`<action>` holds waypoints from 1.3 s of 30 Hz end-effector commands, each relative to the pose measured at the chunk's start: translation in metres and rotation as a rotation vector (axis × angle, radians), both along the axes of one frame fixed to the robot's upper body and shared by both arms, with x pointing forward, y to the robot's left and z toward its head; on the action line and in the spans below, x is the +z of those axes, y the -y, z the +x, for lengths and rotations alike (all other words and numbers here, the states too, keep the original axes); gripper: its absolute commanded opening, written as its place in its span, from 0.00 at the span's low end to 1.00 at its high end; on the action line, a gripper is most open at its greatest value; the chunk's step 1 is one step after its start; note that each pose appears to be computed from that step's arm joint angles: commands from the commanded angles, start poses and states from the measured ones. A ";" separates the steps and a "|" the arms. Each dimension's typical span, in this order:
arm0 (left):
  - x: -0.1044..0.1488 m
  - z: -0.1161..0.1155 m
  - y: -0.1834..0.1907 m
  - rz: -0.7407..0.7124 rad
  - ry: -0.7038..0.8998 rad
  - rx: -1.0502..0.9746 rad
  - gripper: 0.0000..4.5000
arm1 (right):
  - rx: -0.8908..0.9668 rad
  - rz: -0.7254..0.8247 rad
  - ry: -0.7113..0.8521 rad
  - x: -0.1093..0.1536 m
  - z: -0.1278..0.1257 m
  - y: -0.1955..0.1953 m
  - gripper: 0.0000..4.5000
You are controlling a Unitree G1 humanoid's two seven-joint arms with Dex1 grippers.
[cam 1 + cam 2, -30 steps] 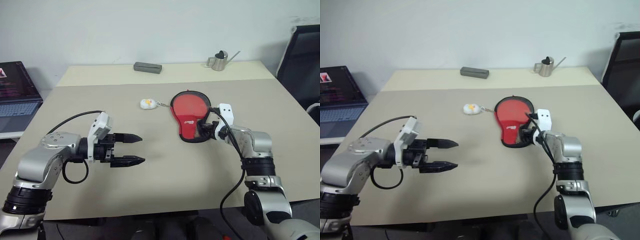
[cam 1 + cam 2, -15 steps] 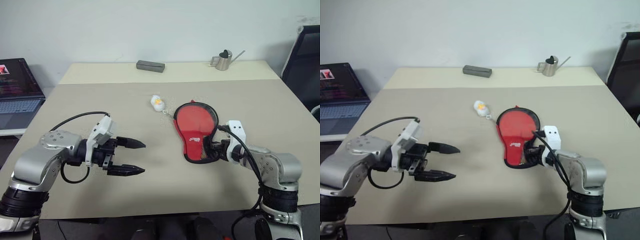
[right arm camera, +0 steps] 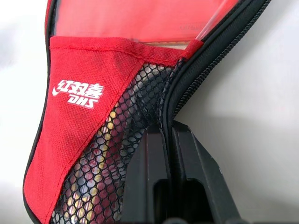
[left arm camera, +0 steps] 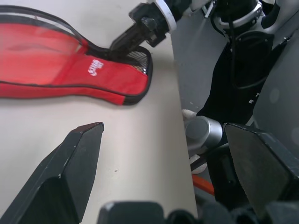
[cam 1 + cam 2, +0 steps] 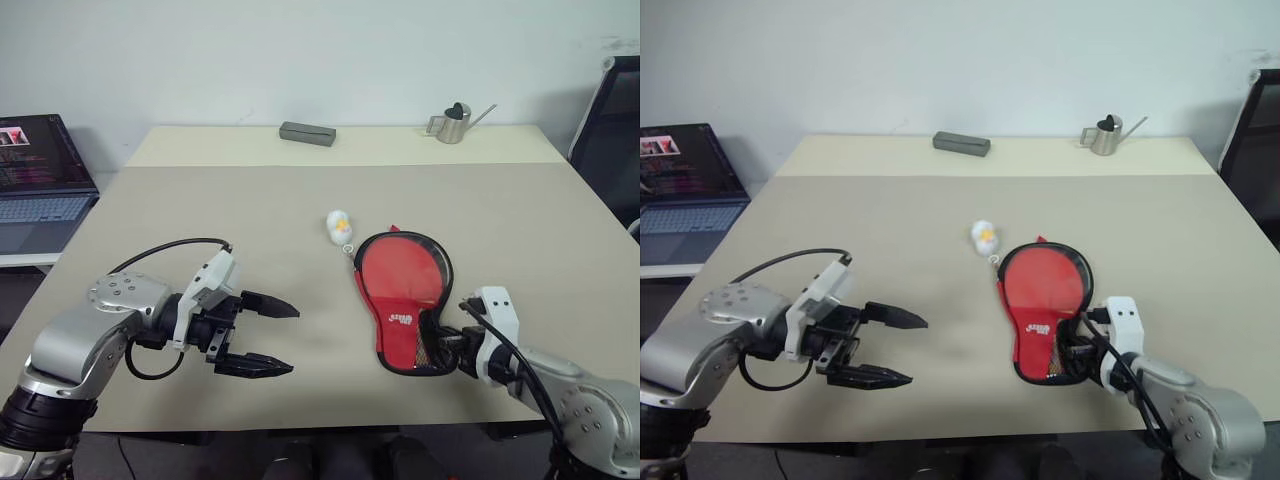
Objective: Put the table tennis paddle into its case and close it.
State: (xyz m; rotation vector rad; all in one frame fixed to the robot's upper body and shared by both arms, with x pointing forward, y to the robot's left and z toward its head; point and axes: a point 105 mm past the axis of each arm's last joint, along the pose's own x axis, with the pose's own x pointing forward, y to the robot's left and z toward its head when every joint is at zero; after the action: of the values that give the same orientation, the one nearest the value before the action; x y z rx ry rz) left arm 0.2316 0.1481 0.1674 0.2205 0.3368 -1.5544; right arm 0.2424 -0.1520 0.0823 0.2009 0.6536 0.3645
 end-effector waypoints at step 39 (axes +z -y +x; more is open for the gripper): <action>0.001 -0.009 0.003 0.010 -0.018 -0.101 1.00 | -0.021 0.020 -0.145 -0.015 -0.048 -0.001 0.01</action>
State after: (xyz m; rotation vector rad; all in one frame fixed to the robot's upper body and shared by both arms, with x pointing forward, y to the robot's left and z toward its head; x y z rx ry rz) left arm 0.2253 0.1426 0.1631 0.2060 0.3657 -1.6378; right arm 0.2025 -0.1521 0.0758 0.2612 0.7320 0.3244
